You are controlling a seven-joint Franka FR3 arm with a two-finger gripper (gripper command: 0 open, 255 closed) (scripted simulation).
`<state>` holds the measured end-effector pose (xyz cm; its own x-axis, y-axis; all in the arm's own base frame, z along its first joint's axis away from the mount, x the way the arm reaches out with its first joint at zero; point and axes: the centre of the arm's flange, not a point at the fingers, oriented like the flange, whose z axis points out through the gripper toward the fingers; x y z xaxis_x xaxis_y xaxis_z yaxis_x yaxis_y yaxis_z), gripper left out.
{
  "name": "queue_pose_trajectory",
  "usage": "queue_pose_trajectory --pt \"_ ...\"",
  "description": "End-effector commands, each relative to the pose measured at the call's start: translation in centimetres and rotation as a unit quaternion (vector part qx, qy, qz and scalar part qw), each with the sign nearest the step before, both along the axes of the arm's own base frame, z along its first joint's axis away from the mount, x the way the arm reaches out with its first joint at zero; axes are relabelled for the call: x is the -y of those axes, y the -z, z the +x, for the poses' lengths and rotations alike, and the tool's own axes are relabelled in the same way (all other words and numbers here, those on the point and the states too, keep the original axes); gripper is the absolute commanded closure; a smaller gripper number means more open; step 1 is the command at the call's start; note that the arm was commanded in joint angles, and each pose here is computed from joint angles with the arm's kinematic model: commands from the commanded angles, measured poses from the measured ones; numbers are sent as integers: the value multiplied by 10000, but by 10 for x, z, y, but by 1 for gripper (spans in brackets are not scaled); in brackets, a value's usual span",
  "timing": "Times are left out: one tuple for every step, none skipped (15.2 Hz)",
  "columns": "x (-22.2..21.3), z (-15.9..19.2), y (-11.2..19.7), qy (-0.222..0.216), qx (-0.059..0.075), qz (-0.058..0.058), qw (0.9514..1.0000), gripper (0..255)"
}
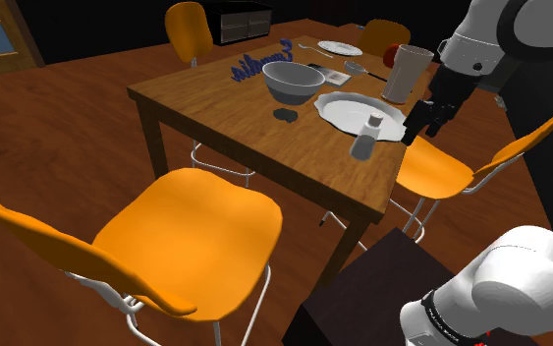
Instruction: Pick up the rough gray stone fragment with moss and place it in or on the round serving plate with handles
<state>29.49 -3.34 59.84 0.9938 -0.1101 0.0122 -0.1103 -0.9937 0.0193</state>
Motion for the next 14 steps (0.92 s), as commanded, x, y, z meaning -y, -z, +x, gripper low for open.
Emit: queue_pose_trajectory --pt "0 0 0 0 0 0 10000 0" --pt "-3 13 -1 -192 -5 -30 9998 0" --pt "-6 26 -2 -385 -9 -59 9992 0" --pt "-9 39 -3 -577 -14 -89 9983 0" --pt "-13 52 -3 -769 -19 -119 9970 0" --pt "-18 64 -4 -960 -23 -148 9953 0" --pt "-23 76 -5 -1151 -28 -178 9932 0" --pt "-28 89 -6 -1342 -32 -207 9907 0" --pt "-34 100 -6 -1532 -37 -237 9879 0" --pt "-41 112 -7 -1722 -42 -266 9847 0" --pt "-48 124 -7 -1911 -46 -295 9811 0" --pt "-55 135 -8 -2099 -51 -324 9772 0" --pt "-63 146 -8 -2287 -55 -353 9728 0" --pt "-71 156 -9 -2474 -60 -382 9682 0"
